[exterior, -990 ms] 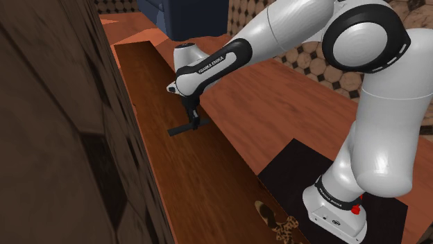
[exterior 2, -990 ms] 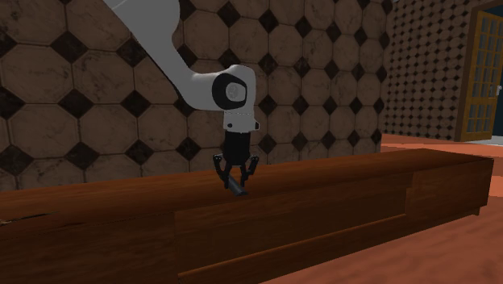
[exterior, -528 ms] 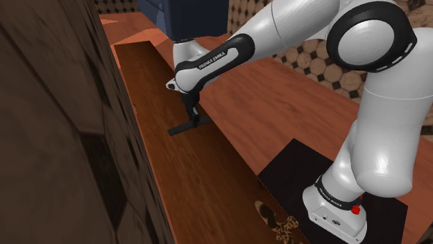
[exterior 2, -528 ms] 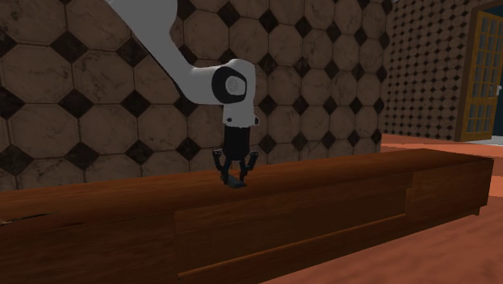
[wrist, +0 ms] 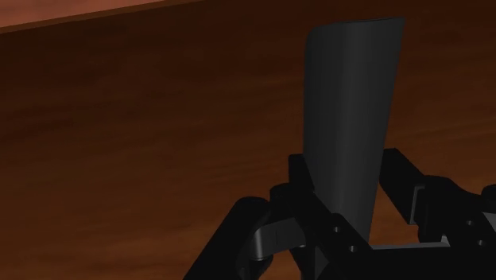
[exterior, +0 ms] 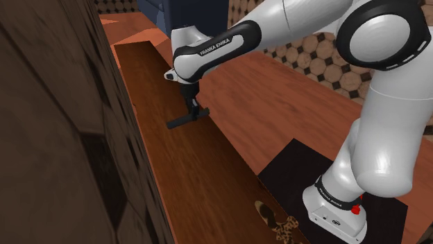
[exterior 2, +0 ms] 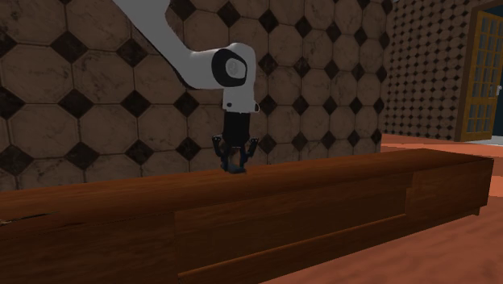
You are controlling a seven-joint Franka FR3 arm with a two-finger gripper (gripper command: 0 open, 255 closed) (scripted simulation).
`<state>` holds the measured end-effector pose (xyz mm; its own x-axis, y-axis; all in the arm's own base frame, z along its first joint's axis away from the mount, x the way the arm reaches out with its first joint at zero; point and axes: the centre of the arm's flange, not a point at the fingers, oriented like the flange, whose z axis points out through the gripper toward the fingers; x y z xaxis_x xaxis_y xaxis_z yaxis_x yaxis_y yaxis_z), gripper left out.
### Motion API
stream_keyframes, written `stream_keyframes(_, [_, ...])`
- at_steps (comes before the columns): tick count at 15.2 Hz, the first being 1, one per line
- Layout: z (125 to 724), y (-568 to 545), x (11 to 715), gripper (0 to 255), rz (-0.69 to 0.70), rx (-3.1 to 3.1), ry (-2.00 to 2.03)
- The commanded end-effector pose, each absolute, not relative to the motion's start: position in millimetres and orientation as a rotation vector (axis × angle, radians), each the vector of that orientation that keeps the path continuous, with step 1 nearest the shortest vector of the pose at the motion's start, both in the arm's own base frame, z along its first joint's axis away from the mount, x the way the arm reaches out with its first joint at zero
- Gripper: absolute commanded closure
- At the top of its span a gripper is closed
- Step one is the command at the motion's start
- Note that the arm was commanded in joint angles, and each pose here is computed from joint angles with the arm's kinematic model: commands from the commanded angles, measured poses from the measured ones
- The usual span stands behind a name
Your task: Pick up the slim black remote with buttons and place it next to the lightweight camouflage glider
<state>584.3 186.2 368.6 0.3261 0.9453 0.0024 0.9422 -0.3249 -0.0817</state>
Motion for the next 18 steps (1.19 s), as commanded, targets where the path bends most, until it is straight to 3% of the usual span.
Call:
stream_keyframes(1, [379.4,186.2,584.4,255,0.07,-2.502,-1.784])
stream_keyframes(9, [420.4,186.2,584.4,255,0.07,-2.502,-1.784])
stream_keyframes(18, [420.6,208.5,467.7,255,0.07,-2.502,-1.784])
